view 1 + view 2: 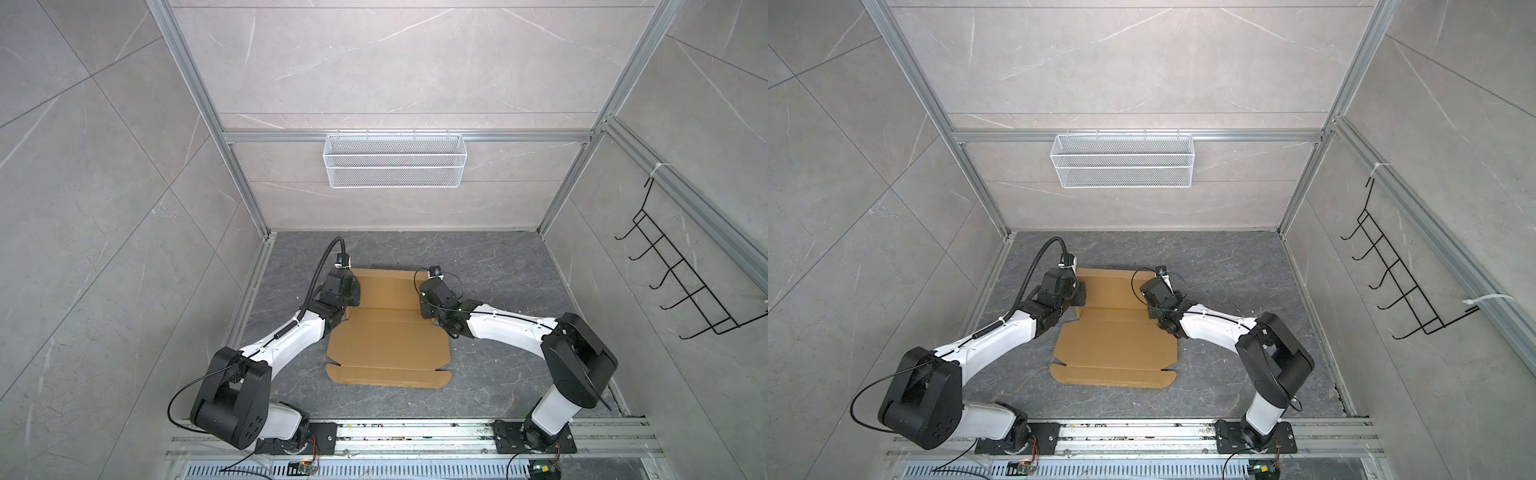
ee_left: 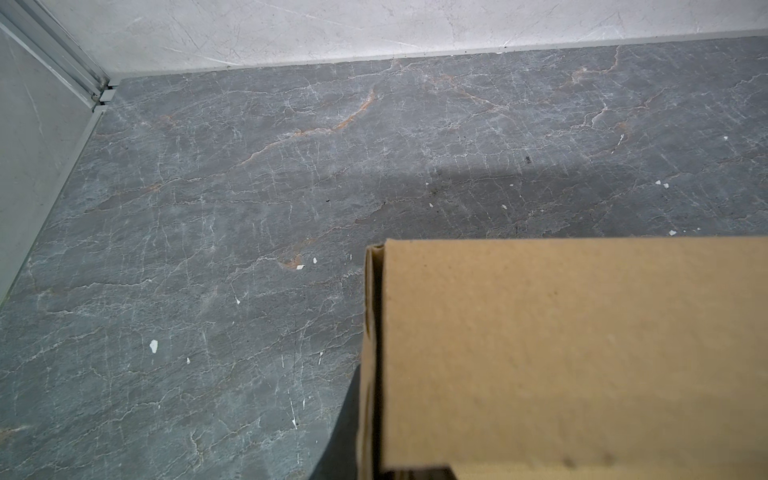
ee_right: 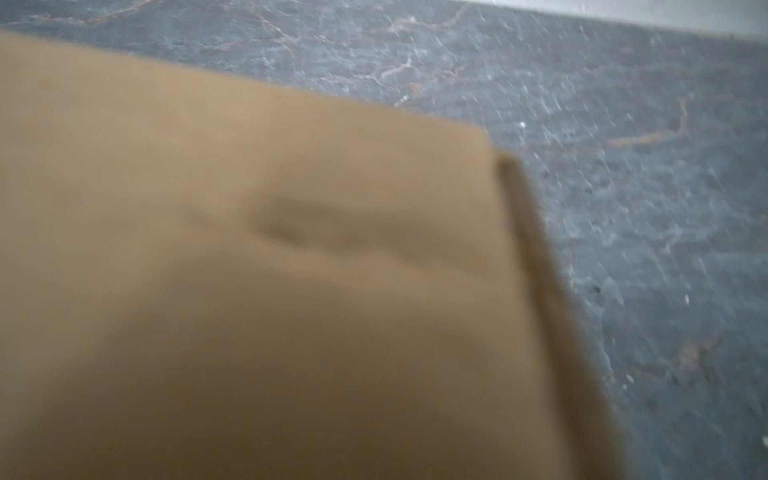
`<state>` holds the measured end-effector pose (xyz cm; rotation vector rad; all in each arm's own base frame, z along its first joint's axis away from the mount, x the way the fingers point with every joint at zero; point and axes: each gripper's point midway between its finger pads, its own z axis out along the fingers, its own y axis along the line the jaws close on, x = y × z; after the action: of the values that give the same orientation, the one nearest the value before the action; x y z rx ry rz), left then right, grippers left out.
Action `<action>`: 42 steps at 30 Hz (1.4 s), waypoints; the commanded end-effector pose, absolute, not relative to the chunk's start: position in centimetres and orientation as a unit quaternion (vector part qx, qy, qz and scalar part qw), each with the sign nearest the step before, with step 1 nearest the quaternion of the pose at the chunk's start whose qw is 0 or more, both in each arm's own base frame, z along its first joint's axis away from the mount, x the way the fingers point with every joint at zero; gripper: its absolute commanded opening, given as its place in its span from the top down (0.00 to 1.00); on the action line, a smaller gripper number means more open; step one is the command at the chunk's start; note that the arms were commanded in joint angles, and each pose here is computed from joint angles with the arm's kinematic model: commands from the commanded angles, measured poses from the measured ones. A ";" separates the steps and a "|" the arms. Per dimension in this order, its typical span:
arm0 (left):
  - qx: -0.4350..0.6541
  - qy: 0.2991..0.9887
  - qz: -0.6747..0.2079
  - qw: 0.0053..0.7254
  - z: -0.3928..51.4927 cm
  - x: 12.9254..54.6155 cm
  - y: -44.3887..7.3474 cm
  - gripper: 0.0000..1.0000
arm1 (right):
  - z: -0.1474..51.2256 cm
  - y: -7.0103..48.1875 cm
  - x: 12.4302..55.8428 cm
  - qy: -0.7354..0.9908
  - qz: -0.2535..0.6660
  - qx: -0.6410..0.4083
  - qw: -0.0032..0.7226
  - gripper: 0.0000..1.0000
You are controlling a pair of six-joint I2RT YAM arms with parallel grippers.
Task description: Fold the paper box
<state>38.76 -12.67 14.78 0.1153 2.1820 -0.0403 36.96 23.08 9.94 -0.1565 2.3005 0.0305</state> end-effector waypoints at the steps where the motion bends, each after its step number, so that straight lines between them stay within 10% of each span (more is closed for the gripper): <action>1: 0.038 0.872 -0.035 0.487 16.9 39.8 -13.5 0.91 | 10.3 21.7 36.0 0.917 0.011 -0.028 0.399 0.38; 23: 0.039 0.871 -0.034 0.489 17.2 39.7 -13.3 0.91 | 8.7 19.7 37.2 0.918 -0.088 -0.016 0.385 0.80; 42: 0.041 0.872 -0.033 0.486 16.8 39.5 -13.3 0.91 | 9.8 23.6 38.5 0.915 0.046 -0.061 0.397 0.52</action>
<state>38.73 -12.83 14.82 0.1196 2.1796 -0.0398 38.20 22.89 9.03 -0.1155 2.3361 0.0602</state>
